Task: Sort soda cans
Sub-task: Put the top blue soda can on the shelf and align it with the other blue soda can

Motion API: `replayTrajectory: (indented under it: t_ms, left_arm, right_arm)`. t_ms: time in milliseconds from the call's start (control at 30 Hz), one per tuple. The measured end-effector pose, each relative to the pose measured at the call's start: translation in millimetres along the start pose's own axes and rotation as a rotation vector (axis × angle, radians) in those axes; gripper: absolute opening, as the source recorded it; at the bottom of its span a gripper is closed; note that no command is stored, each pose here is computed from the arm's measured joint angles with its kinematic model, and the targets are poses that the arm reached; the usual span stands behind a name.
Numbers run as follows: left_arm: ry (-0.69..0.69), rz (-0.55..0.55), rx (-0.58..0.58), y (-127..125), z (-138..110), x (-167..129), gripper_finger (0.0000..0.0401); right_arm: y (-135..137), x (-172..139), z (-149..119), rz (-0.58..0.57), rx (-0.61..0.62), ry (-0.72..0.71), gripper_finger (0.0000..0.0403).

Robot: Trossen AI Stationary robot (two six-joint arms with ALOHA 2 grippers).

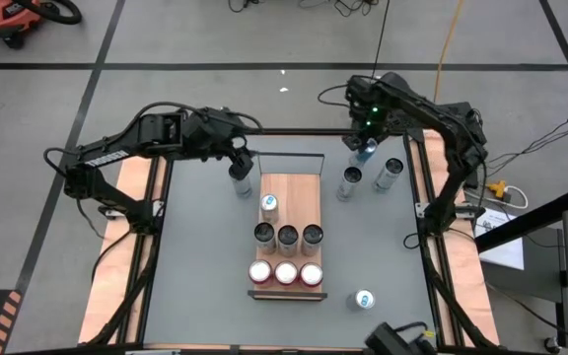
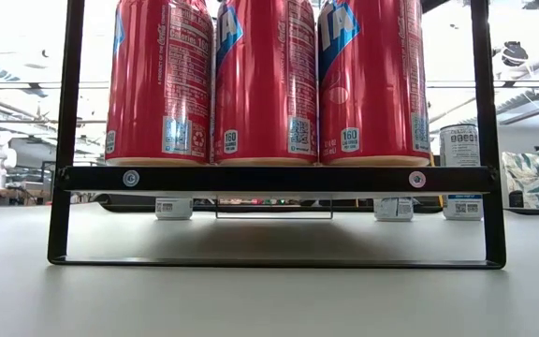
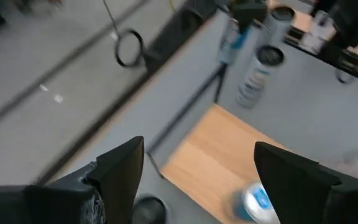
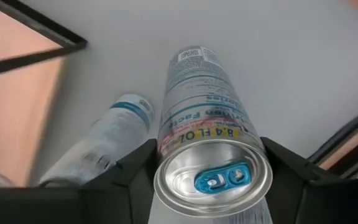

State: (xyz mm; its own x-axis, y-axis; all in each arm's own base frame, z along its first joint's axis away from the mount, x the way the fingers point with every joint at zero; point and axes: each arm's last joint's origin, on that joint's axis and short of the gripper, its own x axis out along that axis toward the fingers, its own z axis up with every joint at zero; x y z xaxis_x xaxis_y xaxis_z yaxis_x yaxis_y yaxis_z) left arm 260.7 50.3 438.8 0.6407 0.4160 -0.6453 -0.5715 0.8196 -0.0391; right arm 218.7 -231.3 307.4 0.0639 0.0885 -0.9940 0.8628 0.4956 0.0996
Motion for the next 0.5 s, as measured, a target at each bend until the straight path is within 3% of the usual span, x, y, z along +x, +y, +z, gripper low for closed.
replayTrajectory:
  t_ms: [167,333,500]
  left_arm:
    - [-0.075,0.093,0.153,-2,7,6,0.0306]
    - [-0.115,0.095,0.337,-9,15,21,0.0306]
    - [-0.169,0.044,0.365,-20,24,39,0.0308]
  right_arm:
    - [0,-43,-30,0.096,0.081,-0.135,0.0198]
    - [9,-89,-67,0.233,0.122,-0.296,0.0199]
    - [15,-124,-102,0.385,0.137,-0.409,0.02]
